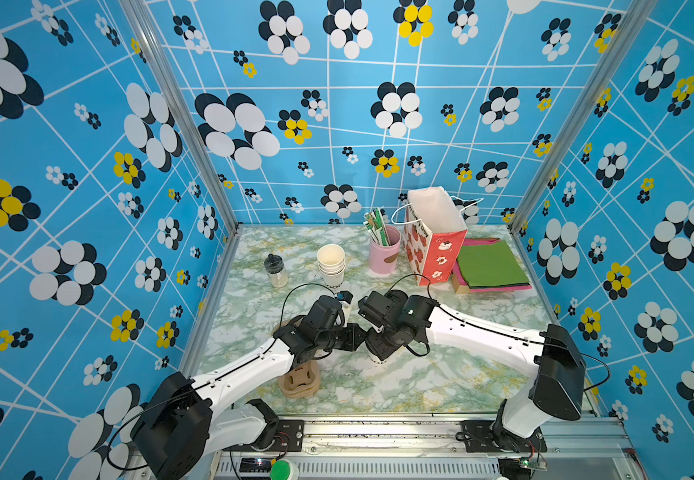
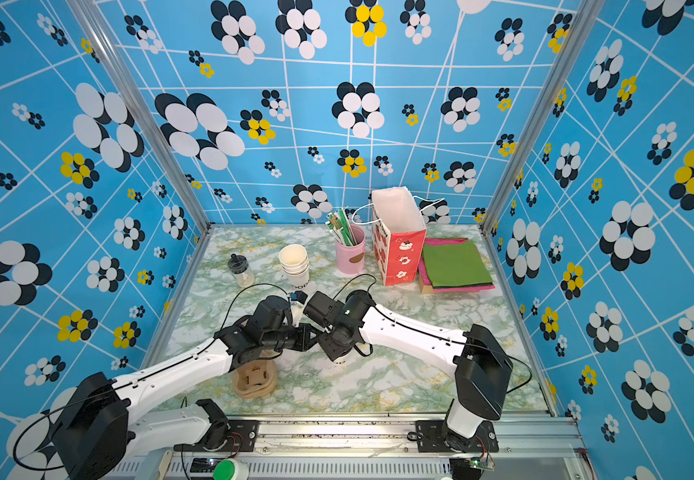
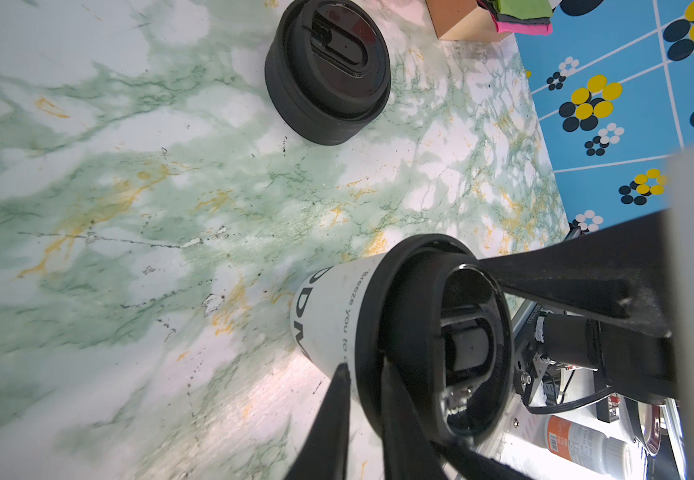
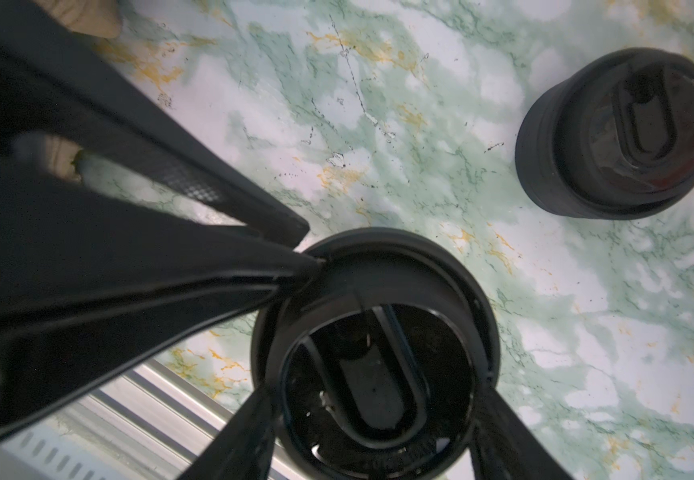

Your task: Pack the takeout coffee

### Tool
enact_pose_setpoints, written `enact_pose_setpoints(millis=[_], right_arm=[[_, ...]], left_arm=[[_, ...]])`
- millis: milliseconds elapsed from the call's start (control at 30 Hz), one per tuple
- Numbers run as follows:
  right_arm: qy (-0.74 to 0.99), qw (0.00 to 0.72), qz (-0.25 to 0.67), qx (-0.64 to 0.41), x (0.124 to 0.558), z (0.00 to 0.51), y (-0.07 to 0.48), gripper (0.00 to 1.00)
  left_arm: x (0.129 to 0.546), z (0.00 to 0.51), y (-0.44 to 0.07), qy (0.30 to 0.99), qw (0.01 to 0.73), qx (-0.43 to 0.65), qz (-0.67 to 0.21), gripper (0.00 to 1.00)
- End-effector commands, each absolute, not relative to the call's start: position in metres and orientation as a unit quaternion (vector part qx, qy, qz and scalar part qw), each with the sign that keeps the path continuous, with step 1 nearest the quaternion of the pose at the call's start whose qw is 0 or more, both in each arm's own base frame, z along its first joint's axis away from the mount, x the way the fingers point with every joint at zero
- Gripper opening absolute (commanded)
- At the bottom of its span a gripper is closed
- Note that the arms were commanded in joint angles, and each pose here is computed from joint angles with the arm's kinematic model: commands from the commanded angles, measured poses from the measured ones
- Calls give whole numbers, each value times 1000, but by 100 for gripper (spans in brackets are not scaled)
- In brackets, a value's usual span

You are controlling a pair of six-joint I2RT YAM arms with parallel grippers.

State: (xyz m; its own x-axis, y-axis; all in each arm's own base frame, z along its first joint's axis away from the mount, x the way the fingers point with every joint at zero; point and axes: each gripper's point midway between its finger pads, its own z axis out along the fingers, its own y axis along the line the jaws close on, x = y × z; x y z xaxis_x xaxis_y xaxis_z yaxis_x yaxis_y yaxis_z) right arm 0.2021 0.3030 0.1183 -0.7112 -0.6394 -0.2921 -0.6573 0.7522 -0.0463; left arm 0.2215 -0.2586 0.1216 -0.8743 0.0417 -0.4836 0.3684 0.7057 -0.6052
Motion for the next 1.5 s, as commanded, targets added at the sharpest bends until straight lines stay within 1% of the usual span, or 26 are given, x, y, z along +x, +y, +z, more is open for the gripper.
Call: enact_pose_setpoints(millis=[0, 133, 233, 333, 400, 433, 467, 500, 600, 900, 1133, 1467], right_arm=[[928, -52, -51, -366, 141, 28, 249, 64], [928, -46, -48, -366, 143, 30, 251, 64], [928, -43, -48, -368, 145, 32, 252, 64], [927, -40, -51, -369, 147, 34, 252, 64], [927, -38, -54, -369, 149, 36, 251, 64], [927, -37, -55, -369, 150, 37, 250, 64], [927, -37, -58, -370, 150, 37, 249, 64], [927, -35, -60, -369, 152, 38, 247, 64], [928, -33, -67, -364, 155, 41, 241, 64], [937, -15, -77, -339, 168, 53, 218, 63], [946, 5, -79, -313, 180, 62, 198, 62], [956, 12, -93, -279, 196, 66, 167, 62]], left_arm=[[204, 99, -238, 927, 172, 102, -317, 21], [214, 128, -242, 912, 211, 105, -336, 26], [220, 145, -240, 903, 243, 103, -340, 32], [222, 152, -232, 900, 267, 101, -331, 37], [221, 155, -226, 897, 280, 97, -327, 42], [221, 156, -224, 896, 285, 96, -327, 42], [220, 158, -222, 894, 291, 95, -329, 47], [220, 160, -220, 891, 297, 93, -329, 48], [221, 163, -217, 887, 309, 90, -331, 52], [223, 162, -221, 885, 307, 93, -337, 56], [223, 161, -222, 885, 305, 96, -338, 57], [221, 159, -221, 886, 304, 96, -337, 57]])
